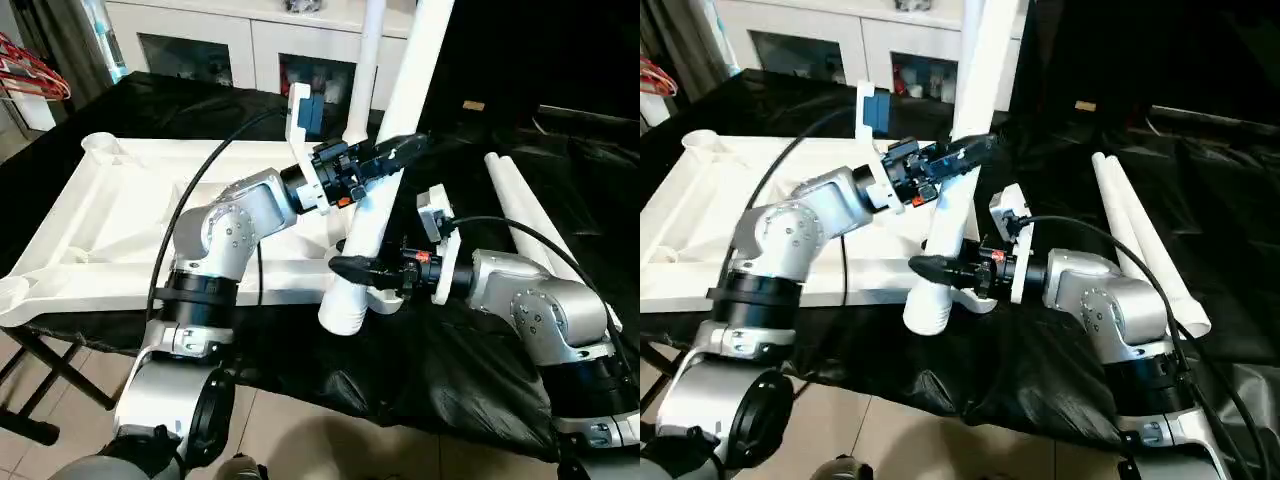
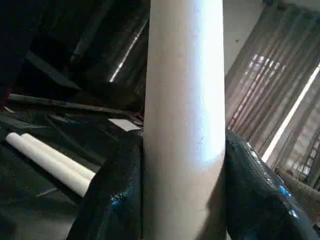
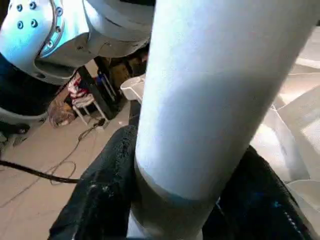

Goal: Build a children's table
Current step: Pick table leg

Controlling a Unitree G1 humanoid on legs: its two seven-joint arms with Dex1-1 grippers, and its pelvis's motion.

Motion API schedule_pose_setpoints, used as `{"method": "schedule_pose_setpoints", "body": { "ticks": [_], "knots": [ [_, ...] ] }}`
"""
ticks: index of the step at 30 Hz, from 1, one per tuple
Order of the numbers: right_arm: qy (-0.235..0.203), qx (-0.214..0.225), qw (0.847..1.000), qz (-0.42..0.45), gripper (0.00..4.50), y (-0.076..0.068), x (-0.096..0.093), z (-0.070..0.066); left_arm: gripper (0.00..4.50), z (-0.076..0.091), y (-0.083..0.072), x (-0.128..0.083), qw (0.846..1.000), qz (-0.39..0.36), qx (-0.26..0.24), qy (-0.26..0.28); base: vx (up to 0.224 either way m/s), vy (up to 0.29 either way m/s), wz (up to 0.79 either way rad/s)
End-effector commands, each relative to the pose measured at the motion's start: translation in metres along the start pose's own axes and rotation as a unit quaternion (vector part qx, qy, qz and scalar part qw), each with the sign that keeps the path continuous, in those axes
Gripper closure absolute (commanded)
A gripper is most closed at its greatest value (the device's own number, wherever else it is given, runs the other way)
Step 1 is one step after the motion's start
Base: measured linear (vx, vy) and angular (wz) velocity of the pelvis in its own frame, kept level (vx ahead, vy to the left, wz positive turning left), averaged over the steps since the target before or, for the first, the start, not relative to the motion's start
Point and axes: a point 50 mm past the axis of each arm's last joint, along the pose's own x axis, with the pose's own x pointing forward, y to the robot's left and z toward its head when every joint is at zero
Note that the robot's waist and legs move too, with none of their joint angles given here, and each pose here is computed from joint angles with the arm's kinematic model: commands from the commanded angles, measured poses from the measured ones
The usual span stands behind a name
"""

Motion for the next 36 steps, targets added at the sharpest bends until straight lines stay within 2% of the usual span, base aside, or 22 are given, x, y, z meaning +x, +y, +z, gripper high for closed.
{"method": "schedule_pose_setpoints", "body": {
  "ticks": [1, 5, 7, 8, 10, 11, 13, 14, 15, 17, 18, 20, 21, 24, 31, 33, 35, 36],
  "knots": [
    [-0.004, -0.015, 1.000, -0.020, 2.53, -0.003, -0.002, 0.007, 2.71, 0.011, -0.001, 0.003, 1.000, 0.005, 0.018, -0.012, 0.000, 0.000, 0.00],
    [-0.014, -0.027, 0.999, -0.038, 2.54, -0.005, -0.001, 0.011, 2.71, 0.013, 0.000, 0.001, 0.999, 0.017, 0.033, -0.016, 0.000, 0.000, 0.00],
    [-0.032, -0.062, 0.993, -0.098, 2.55, -0.010, 0.002, 0.024, 2.01, 0.012, 0.007, -0.001, 0.994, 0.064, 0.088, 0.006, 0.000, 0.000, 0.00],
    [-0.036, -0.073, 0.990, -0.115, 2.55, -0.012, 0.003, 0.027, 2.01, 0.012, 0.008, -0.002, 0.991, 0.077, 0.109, 0.014, 0.000, 0.000, 0.00],
    [-0.043, -0.086, 0.985, -0.141, 2.55, -0.012, 0.006, 0.035, 1.95, 0.010, 0.013, -0.001, 0.976, 0.141, 0.159, 0.038, 0.000, 0.000, 0.00],
    [-0.043, -0.086, 0.985, -0.141, 2.59, -0.012, 0.006, 0.035, 1.67, 0.010, 0.013, -0.001, 0.976, 0.141, 0.159, 0.038, 0.000, 0.000, 0.00],
    [-0.047, -0.092, 0.981, -0.165, 2.60, -0.013, 0.009, 0.040, 1.58, 0.009, 0.018, 0.001, 0.956, 0.204, 0.204, 0.050, 0.000, 0.000, 0.00],
    [-0.048, -0.095, 0.979, -0.174, 2.60, -0.013, 0.010, 0.042, 1.58, 0.010, 0.019, 0.001, 0.952, 0.219, 0.207, 0.046, 0.000, 0.000, 0.00],
    [-0.049, -0.100, 0.976, -0.189, 2.62, -0.013, 0.012, 0.044, 1.55, 0.011, 0.020, 0.003, 0.946, 0.244, 0.209, 0.037, 0.000, 0.000, 0.00],
    [-0.052, -0.106, 0.973, -0.199, 2.62, -0.012, 0.015, 0.046, 1.79, 0.015, 0.022, 0.004, 0.940, 0.281, 0.192, 0.004, 0.000, 0.000, 0.00],
    [-0.054, -0.110, 0.972, -0.202, 2.62, -0.011, 0.016, 0.046, 1.87, 0.017, 0.022, 0.004, 0.941, 0.290, 0.175, -0.023, 0.000, 0.000, 0.00],
    [-0.054, -0.112, 0.971, -0.204, 2.62, -0.011, 0.017, 0.046, 1.92, 0.020, 0.022, 0.004, 0.941, 0.293, 0.167, -0.040, 0.000, 0.000, 0.00],
    [-0.054, -0.112, 0.971, -0.204, 2.63, -0.010, 0.017, 0.046, 2.13, 0.021, 0.022, 0.004, 0.941, 0.293, 0.165, -0.044, 0.000, 0.000, 0.00],
    [-0.054, -0.111, 0.971, -0.207, 2.63, -0.010, 0.018, 0.045, 2.22, 0.026, 0.022, 0.003, 0.941, 0.299, 0.132, -0.086, 0.000, 0.000, 0.00],
    [-0.045, -0.119, 0.972, -0.200, 2.63, -0.007, 0.018, 0.043, 2.54, 0.025, 0.017, 0.007, 0.952, 0.267, 0.111, -0.097, 0.000, 0.000, 0.00],
    [-0.044, -0.117, 0.972, -0.197, 1.93, -0.007, 0.017, 0.043, 2.59, 0.024, 0.015, 0.007, 0.957, 0.251, 0.112, -0.093, 0.000, 0.000, 0.00],
    [-0.042, -0.102, 0.976, -0.187, 1.87, -0.008, 0.013, 0.043, 2.61, 0.024, 0.011, 0.008, 0.966, 0.219, 0.110, -0.088, 0.000, 0.000, 0.00],
    [-0.026, -0.088, 0.982, -0.165, 1.73, -0.010, 0.005, 0.041, 2.64, 0.024, 0.009, 0.007, 0.974, 0.182, 0.109, -0.085, 0.000, 0.000, 0.00]
  ]
}}
